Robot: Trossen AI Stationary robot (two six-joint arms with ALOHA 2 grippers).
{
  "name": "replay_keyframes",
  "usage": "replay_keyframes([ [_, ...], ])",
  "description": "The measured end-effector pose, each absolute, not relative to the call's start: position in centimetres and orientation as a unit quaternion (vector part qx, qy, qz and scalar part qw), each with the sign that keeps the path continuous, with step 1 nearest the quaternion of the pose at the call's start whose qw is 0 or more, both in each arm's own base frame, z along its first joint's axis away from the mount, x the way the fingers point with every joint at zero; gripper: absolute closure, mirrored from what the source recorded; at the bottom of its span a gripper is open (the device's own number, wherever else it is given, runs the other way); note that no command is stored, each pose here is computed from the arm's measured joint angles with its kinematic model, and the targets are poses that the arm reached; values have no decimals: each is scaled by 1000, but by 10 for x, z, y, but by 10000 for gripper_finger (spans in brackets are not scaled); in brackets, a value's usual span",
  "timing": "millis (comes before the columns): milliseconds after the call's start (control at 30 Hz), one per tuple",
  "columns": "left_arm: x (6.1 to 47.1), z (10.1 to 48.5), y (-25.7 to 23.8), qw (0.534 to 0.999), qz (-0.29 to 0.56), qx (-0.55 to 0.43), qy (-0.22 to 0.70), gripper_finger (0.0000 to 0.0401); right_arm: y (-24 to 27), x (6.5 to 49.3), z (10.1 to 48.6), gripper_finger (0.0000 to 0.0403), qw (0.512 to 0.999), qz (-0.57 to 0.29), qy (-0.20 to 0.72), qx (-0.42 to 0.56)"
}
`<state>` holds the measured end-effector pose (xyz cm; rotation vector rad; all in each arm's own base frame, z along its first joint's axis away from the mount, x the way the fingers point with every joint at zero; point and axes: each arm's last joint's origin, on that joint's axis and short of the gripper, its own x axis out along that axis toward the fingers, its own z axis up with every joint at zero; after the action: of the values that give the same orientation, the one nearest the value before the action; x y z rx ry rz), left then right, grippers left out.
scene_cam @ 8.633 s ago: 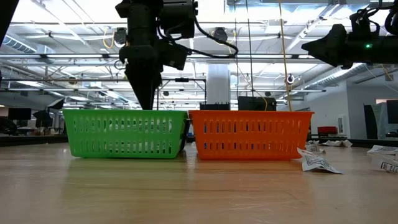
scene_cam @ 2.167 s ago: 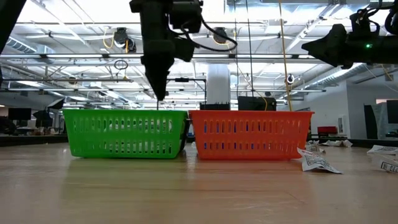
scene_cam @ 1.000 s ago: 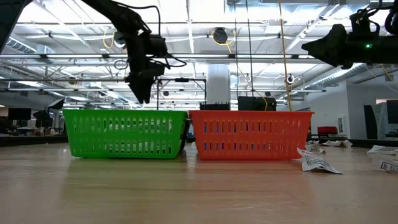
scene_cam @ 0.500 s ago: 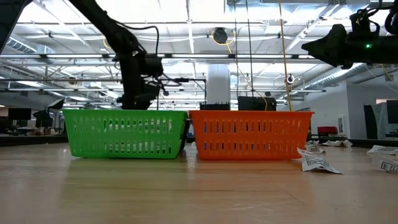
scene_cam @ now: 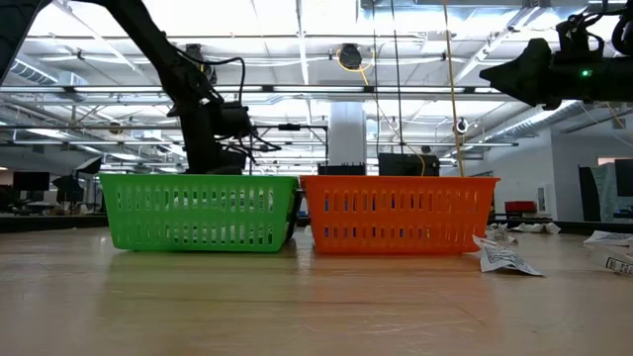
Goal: Pick & Place First Aid Supplies
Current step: Put the towelette pack into the black bin
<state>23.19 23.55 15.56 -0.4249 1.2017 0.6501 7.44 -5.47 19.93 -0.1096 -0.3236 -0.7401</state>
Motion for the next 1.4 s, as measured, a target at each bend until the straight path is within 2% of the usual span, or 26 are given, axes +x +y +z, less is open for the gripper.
replay_keyframes([
  [167,231,156,237,756,296,-199,548,168,-55,74,199,140,918,-360,-157,-53],
  [600,221,154,240,745,287,-220,560,373,-55,74,199,140,918,-360,-157,-53],
  [667,221,154,240,750,277,-224,558,393,-55,74,199,140,918,-360,-157,-53],
  [967,220,156,239,751,273,-223,558,399,-55,74,199,140,918,-360,-157,-53],
  [1400,197,224,215,785,284,-188,518,400,-55,74,199,140,918,-360,-157,-53],
])
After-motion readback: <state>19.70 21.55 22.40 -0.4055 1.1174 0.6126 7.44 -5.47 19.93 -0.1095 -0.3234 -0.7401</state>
